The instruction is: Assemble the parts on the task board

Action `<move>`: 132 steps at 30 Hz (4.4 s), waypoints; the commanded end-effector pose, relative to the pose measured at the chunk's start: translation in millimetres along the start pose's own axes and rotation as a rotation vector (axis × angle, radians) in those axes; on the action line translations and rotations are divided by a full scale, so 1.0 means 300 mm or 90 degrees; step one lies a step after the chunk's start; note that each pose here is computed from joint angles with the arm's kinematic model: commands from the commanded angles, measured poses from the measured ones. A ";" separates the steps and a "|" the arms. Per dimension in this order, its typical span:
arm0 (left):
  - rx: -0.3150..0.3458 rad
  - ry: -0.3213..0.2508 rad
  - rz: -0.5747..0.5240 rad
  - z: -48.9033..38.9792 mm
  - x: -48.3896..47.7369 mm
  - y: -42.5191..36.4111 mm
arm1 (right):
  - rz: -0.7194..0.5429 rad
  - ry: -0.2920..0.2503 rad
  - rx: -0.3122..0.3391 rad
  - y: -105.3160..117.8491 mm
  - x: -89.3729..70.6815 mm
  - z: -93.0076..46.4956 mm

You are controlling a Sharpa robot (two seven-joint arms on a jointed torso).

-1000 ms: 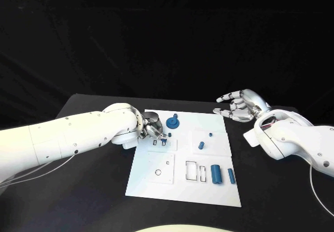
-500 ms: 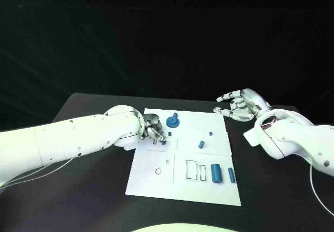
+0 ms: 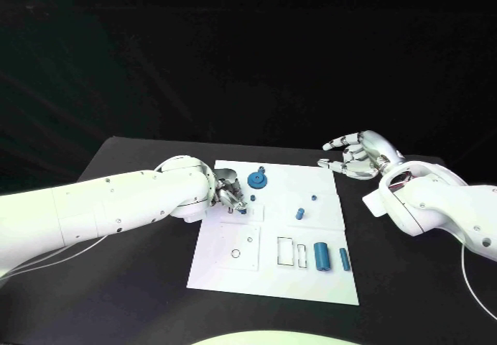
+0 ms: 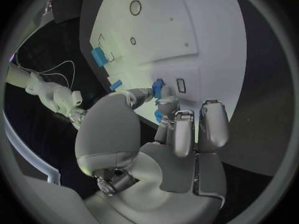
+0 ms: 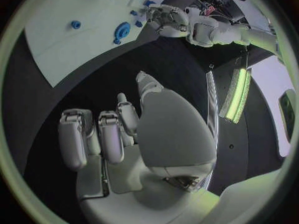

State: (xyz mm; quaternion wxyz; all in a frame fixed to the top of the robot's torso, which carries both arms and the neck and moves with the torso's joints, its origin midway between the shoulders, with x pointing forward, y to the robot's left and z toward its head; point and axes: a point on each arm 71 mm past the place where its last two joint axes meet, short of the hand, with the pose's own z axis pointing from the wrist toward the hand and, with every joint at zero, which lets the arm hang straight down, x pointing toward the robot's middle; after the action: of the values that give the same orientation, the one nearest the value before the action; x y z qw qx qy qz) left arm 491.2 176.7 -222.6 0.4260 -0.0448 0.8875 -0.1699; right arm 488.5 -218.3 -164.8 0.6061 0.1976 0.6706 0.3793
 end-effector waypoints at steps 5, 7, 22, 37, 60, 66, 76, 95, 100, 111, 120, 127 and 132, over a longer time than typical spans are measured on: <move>0.000 0.018 0.022 0.001 0.011 -0.007 | 0.000 0.011 -0.007 0.003 0.006 -0.001; 0.001 0.020 0.024 0.002 0.013 -0.008 | 0.000 0.011 -0.007 0.003 0.006 -0.001; 0.003 0.040 0.032 0.007 0.026 -0.021 | 0.000 0.013 -0.007 0.002 0.009 -0.001; -0.005 0.048 0.021 0.029 0.024 -0.026 | 0.001 0.013 -0.007 0.003 0.010 0.000; -0.008 0.062 0.016 0.043 0.026 -0.031 | 0.004 0.015 -0.007 0.004 0.012 -0.002; -0.009 0.070 0.021 0.042 0.029 -0.030 | 0.005 0.015 -0.006 0.003 0.012 -0.003; -0.011 0.072 0.030 0.042 0.029 -0.027 | 0.005 0.014 -0.006 0.001 0.012 -0.004; -0.011 0.054 0.052 0.039 0.026 -0.031 | 0.008 0.015 -0.005 0.000 0.014 -0.005; -0.014 0.047 0.061 0.038 0.023 -0.028 | 0.008 0.014 -0.005 0.000 0.014 -0.005; -0.016 0.048 0.067 0.036 0.025 -0.028 | 0.008 0.015 -0.005 -0.001 0.014 -0.005; -0.014 0.063 0.055 0.034 0.031 -0.031 | 0.008 0.014 -0.004 -0.002 0.013 -0.006; -0.013 0.062 0.041 0.036 0.030 -0.030 | 0.008 0.013 -0.004 -0.002 0.012 -0.006; -0.014 0.058 0.035 0.038 0.028 -0.029 | 0.008 0.013 -0.004 -0.002 0.012 -0.007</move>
State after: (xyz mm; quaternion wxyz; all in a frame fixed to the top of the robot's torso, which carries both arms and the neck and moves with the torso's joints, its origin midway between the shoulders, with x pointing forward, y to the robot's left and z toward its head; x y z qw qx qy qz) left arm 499.0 166.4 -224.9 0.4108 -0.0189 0.8993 -0.1490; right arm 486.9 -218.3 -167.9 0.5992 0.2031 0.6739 0.3816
